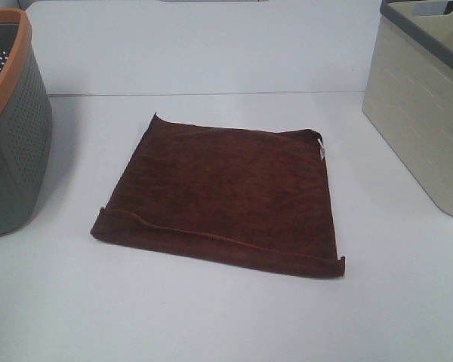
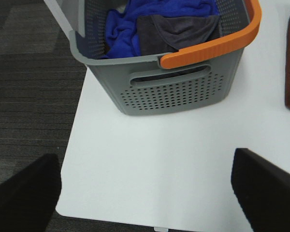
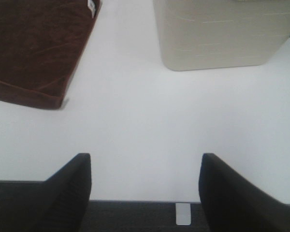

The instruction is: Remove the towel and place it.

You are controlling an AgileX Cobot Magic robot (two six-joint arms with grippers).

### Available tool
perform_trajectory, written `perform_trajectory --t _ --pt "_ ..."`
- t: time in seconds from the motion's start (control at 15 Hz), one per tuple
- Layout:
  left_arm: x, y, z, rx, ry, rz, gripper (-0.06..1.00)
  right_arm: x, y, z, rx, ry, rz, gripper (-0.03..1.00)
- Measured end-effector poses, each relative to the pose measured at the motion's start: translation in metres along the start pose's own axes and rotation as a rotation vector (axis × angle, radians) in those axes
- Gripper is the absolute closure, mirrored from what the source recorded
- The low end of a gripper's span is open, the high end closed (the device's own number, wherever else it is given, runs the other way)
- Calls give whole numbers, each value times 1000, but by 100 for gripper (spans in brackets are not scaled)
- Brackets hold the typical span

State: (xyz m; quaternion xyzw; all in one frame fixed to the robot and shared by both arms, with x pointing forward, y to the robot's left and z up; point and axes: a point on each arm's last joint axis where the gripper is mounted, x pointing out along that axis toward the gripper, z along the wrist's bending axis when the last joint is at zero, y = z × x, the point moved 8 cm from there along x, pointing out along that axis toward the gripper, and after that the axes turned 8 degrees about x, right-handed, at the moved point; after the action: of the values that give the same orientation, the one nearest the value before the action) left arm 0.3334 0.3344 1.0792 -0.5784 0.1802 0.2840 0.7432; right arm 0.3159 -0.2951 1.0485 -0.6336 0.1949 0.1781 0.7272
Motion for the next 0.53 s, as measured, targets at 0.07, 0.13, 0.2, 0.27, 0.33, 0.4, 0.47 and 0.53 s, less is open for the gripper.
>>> perform_trajectory --t 0.07,0.13,0.2,0.27,0.33,0.4,0.47,0.53 --pt "1 7 -1 1 -9 -7 4 -1 3 -2 -6 9 -11 41" --pt "4 19 -3 -9 -16 -18 4 -5 7 -6 -16 24 -46 41" --pt "10 30 -7 -17 -7 -10 4 -11 11 -6 -16 19 -88 41" --pt "18 40 -12 -15 7 0 4 -15 15 -6 -17 15 -121 41" --pt "23 47 -16 -1 24 3 4 -14 17 -7 -17 15 -121 41" --pt "26 49 -17 24 30 -13 4 -11 19 -7 -17 16 -112 41" --pt "25 53 -18 61 30 -48 4 -4 26 -8 -16 19 -86 41" --pt "22 54 -18 60 25 -91 4 -1 28 -9 -18 21 -77 41"
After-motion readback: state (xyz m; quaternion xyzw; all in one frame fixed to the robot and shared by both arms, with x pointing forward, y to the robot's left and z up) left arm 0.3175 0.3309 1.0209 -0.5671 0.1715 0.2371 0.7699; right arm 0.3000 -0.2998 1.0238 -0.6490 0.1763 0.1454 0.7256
